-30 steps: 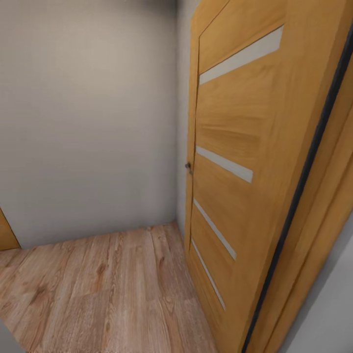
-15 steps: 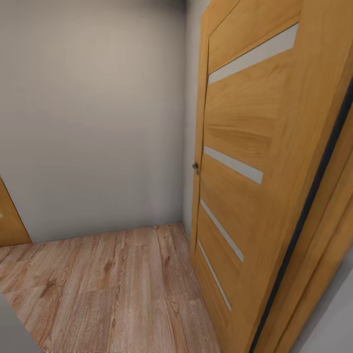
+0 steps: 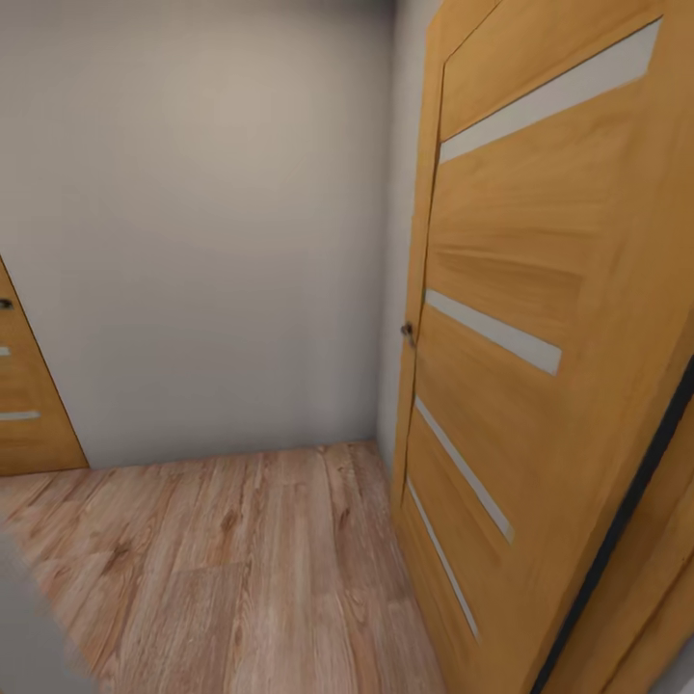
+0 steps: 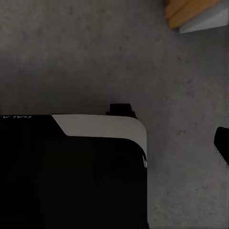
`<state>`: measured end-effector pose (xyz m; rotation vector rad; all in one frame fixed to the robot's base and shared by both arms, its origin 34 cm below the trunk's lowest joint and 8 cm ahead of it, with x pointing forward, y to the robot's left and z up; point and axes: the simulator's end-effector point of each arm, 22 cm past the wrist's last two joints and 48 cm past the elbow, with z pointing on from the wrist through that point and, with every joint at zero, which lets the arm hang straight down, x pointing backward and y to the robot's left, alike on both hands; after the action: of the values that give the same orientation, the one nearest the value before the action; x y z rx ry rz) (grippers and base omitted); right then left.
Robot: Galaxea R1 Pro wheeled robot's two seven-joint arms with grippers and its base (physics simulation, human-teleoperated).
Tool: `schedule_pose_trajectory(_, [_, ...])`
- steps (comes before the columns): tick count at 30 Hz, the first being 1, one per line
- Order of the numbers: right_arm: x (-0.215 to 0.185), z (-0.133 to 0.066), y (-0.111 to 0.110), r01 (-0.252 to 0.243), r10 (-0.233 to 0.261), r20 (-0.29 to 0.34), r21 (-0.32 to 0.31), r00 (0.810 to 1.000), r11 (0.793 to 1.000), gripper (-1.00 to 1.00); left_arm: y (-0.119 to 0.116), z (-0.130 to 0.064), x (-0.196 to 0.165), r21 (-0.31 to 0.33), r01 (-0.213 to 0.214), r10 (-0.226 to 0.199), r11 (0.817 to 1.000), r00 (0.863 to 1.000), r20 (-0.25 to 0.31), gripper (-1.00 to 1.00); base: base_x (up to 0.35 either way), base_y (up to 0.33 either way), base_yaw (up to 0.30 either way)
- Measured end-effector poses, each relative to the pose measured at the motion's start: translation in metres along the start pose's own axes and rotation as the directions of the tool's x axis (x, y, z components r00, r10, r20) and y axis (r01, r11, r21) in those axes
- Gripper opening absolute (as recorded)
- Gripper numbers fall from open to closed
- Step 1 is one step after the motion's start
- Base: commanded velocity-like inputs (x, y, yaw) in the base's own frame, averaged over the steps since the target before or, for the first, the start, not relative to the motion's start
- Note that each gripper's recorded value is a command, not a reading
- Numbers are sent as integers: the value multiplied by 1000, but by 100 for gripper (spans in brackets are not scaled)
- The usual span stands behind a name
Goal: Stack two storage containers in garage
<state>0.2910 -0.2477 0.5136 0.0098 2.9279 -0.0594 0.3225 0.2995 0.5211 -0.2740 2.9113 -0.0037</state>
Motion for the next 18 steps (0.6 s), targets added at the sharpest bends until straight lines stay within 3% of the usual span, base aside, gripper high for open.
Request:
schedule_pose_trajectory(12, [0, 0, 0, -4, 4, 1, 3, 1000, 1000, 100, 0, 0, 0, 0, -4, 4, 1000, 1000, -1, 100, 312, 0, 5])
schedule_pose_trajectory(18, [0, 0, -1, -1, 1, 1, 2, 1000, 1000, 100, 1, 0, 0, -1, -1, 1, 1000, 1000, 0, 100, 85, 0, 238])
